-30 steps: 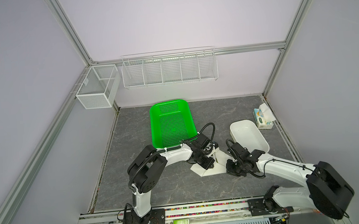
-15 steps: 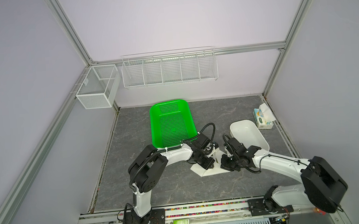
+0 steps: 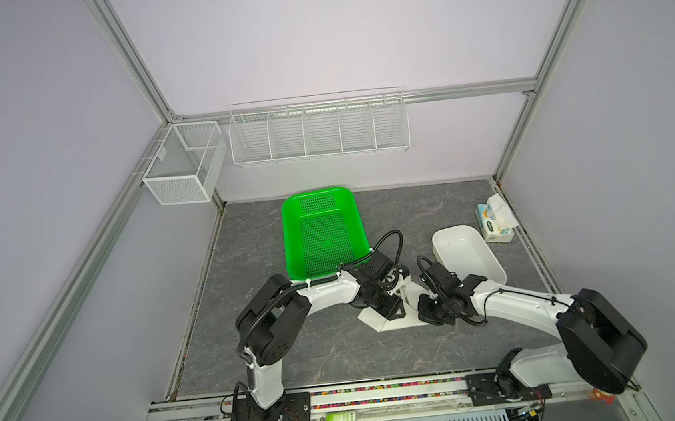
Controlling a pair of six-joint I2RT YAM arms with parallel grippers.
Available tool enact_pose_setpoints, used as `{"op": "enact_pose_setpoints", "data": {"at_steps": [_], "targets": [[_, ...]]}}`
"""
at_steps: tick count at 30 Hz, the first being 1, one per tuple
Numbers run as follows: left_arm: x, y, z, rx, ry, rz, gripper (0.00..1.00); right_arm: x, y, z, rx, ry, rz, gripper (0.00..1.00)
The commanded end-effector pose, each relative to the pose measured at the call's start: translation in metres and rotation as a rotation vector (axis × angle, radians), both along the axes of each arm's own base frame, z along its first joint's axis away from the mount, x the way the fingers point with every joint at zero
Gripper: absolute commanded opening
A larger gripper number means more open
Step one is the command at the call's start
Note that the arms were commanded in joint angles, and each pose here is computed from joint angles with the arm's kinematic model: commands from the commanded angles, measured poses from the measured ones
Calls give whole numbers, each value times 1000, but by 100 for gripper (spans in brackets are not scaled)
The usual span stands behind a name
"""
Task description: Place the utensils on the paper napkin and roll it up
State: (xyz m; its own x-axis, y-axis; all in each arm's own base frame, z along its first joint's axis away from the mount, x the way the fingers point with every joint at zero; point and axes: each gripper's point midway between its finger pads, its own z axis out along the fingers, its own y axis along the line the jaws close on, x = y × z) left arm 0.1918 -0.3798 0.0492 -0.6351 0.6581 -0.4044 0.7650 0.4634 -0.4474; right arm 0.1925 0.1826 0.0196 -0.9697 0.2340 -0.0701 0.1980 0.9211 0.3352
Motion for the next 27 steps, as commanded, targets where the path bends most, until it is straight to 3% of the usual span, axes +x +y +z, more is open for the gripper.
{"op": "enact_pose_setpoints", "data": {"at_steps": [1, 4, 7, 12, 19, 27], "targets": [[14, 3, 28, -77, -62, 90, 43, -9, -7, -10, -38, 35, -8, 12], [22, 12, 45, -115, -104, 167, 39, -8, -7, -9, -37, 31, -8, 12], [20, 14, 63, -181, -108, 211, 29, -8, -6, -7, -34, 29, -5, 12], [-10, -2, 65, -269, 60, 163, 13, -9, -5, -8, -34, 38, -3, 12], [-16, -15, 24, -176, 98, 191, 11, -8, -7, -6, -51, 34, 6, 12], [-15, 5, -24, -63, 140, 272, 11, -5, -6, -2, -50, 27, 5, 14]]}}
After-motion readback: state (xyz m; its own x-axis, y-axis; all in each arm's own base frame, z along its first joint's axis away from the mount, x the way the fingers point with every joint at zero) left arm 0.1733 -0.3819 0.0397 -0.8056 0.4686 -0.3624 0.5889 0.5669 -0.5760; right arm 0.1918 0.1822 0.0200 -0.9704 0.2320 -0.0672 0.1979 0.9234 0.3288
